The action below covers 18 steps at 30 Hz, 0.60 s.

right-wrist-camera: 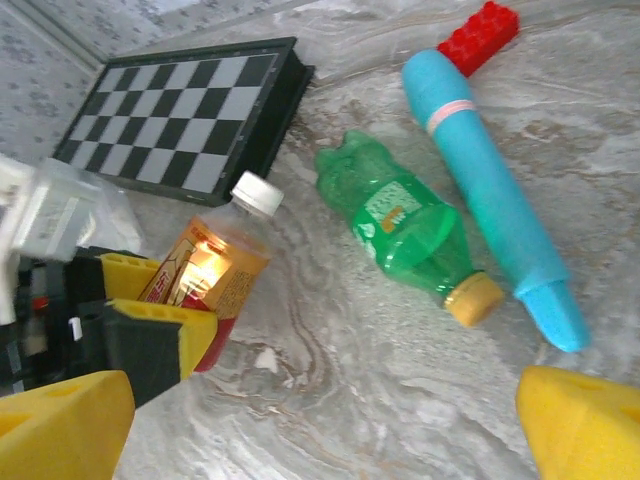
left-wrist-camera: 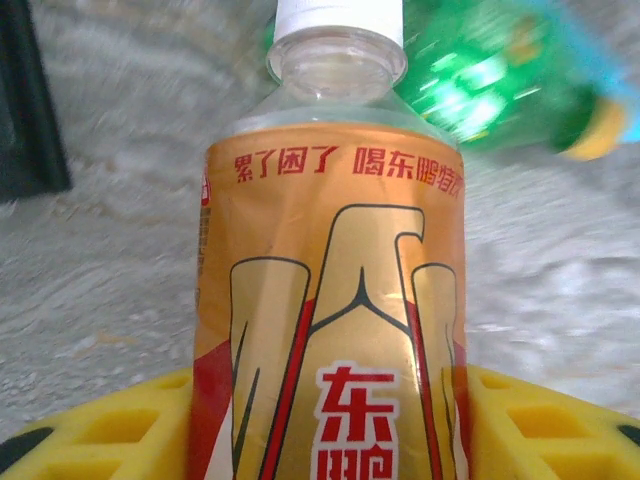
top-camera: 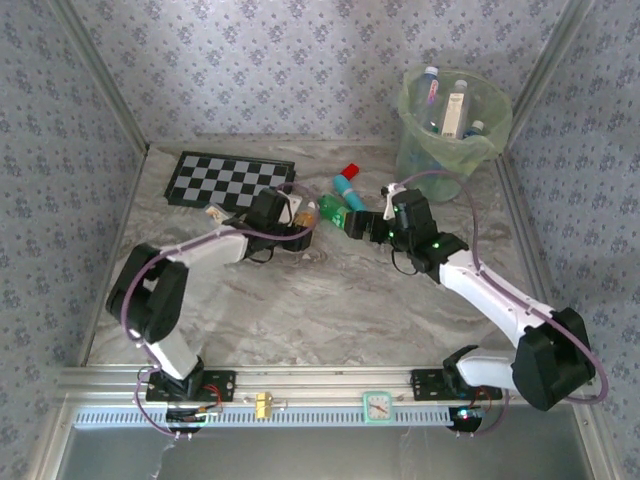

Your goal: Put the plastic bottles in the bin

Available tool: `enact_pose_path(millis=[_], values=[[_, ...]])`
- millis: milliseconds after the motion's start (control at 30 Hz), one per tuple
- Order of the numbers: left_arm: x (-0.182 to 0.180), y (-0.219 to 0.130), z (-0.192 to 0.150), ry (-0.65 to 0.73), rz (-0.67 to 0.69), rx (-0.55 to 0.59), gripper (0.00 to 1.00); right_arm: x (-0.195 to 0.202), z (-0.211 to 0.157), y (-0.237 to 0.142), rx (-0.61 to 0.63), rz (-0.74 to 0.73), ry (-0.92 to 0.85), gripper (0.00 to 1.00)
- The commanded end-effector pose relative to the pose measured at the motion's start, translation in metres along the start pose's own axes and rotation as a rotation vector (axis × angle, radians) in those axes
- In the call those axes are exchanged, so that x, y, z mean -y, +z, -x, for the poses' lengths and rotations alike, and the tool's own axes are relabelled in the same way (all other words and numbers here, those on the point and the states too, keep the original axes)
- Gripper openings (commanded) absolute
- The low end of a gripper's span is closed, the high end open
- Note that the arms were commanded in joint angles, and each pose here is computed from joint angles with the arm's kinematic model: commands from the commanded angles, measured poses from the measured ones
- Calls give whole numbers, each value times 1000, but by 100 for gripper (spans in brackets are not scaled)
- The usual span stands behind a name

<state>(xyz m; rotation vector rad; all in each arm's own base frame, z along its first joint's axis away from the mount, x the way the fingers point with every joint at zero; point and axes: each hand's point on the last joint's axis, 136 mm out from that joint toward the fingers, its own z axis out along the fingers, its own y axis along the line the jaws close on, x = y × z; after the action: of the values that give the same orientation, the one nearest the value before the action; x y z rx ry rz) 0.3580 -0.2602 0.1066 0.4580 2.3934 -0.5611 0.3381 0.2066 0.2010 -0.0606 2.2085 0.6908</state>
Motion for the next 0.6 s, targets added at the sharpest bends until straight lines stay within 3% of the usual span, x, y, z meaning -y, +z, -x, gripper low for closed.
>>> enact_pose_path(millis=[0,333,567], values=[[41,-31,37,-30,-169,173,52,-20,6,6,6,122,67,100],[85,-67,35,-57,-293,310,52,-61,18,17,23,358,139,99],[98,-82,34,-27,-317,356,52,-66,7,35,-15,397,183,93]])
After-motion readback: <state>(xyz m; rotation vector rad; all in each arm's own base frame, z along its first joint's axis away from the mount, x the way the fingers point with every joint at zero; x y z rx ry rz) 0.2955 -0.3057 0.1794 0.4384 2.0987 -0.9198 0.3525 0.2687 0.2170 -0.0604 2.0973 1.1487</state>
